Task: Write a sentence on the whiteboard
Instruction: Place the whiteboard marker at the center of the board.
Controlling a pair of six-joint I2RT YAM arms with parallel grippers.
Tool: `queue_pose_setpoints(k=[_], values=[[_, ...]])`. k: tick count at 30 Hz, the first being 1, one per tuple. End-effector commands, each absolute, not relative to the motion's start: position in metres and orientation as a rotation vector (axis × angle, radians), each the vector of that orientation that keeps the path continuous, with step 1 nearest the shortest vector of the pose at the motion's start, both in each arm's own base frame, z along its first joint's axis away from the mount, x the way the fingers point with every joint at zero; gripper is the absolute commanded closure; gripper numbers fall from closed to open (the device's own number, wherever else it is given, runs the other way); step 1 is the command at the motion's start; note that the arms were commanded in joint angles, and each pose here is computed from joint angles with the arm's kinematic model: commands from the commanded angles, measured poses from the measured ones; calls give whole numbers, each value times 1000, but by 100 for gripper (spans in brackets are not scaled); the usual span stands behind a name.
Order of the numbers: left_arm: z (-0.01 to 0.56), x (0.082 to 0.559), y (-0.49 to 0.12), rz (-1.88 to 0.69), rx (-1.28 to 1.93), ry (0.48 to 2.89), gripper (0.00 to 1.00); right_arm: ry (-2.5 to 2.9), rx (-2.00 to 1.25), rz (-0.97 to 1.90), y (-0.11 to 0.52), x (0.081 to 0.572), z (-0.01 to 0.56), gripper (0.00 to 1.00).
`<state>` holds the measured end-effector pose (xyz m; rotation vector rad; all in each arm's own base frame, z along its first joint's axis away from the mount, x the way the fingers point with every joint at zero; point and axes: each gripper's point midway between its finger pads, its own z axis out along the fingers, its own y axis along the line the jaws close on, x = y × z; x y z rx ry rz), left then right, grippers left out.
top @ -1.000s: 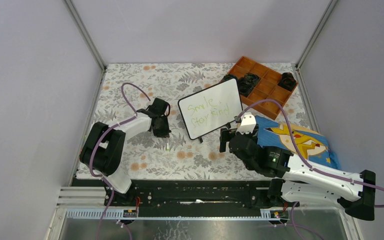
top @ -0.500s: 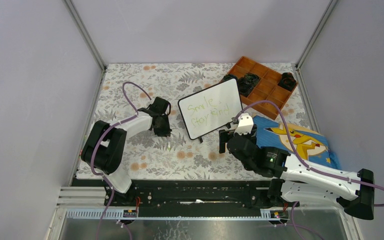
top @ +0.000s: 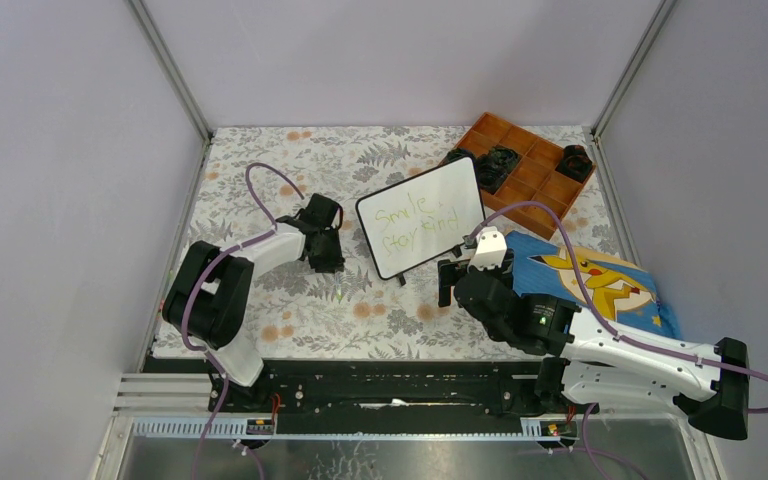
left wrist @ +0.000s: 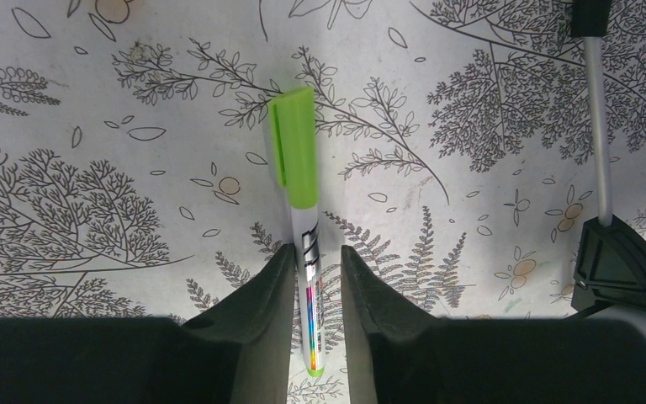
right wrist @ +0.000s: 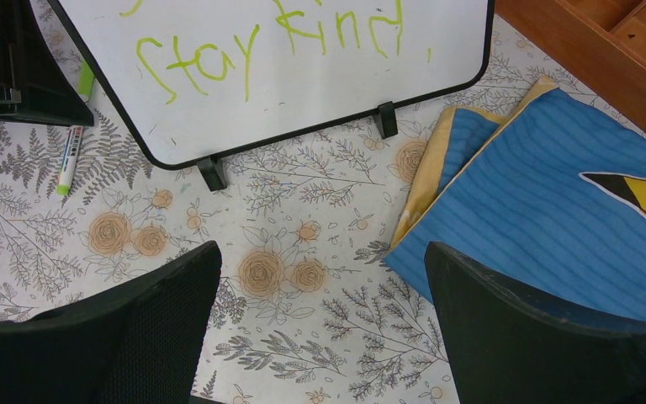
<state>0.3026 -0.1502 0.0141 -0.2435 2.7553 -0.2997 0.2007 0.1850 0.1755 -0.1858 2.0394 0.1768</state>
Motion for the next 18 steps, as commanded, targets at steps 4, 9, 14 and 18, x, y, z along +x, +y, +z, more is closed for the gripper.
queue_pose_setpoints(k=[4,9,14,18], values=[[5,302,-148,-269,-209,2757,66,2001,-143,196,185,206,187,3],[11,304,-150,-287,-208,2741,61,2006,-148,195,185,206,183,3],[17,307,-148,-282,-212,2720,53,2003,-156,199,186,206,182,3],[22,307,-149,-293,-220,2703,46,2004,-160,208,187,205,183,4]])
